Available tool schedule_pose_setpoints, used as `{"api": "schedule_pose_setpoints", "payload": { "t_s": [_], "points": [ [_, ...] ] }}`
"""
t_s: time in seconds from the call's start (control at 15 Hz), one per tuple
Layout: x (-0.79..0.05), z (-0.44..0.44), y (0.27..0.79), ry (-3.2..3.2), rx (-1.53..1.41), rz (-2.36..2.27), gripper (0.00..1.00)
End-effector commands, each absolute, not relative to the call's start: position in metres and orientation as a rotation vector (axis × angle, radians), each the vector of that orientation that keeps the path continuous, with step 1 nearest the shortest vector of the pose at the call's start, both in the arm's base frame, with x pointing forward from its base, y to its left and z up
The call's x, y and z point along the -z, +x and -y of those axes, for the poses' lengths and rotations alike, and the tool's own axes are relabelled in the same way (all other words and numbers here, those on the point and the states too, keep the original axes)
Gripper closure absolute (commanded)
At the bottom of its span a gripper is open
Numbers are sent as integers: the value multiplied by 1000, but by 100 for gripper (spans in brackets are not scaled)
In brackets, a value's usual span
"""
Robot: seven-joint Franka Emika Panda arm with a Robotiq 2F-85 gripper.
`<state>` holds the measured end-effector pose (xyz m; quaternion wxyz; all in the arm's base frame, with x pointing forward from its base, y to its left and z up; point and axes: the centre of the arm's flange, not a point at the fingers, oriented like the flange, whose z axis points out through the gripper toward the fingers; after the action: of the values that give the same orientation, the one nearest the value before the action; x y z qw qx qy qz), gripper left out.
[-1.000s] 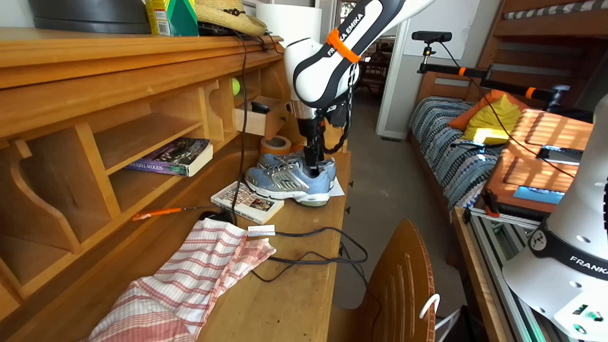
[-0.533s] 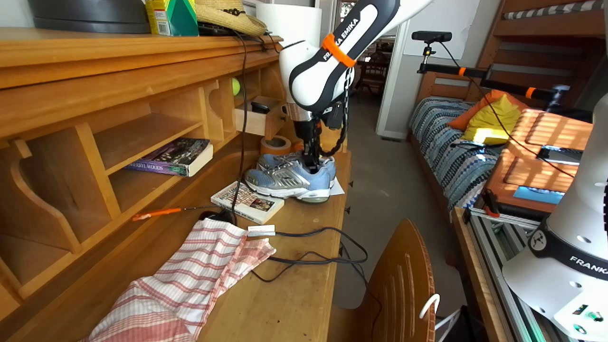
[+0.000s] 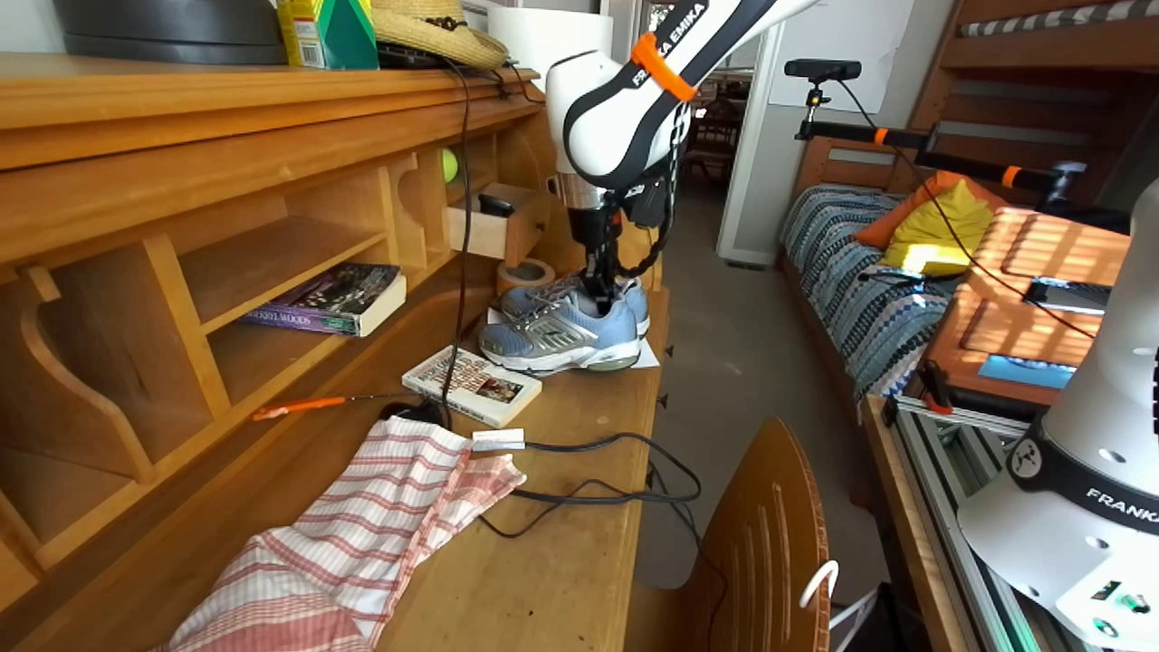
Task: Put the shoes on the top cabinet
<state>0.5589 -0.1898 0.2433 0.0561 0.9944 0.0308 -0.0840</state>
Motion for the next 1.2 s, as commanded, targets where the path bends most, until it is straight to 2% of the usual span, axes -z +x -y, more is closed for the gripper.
{"api": "schedule_pose_setpoints", "payload": {
  "t_s": [0.0,0.6,0.8,1.13],
  "points": [
    [-314,187,513,3054,144,-85,97],
    [-445,169,417,3119,358,-299,96],
    [-494,141,382,3068,334,-520,96],
    [-551,88,380,2966,162,-867,96]
  ]
}}
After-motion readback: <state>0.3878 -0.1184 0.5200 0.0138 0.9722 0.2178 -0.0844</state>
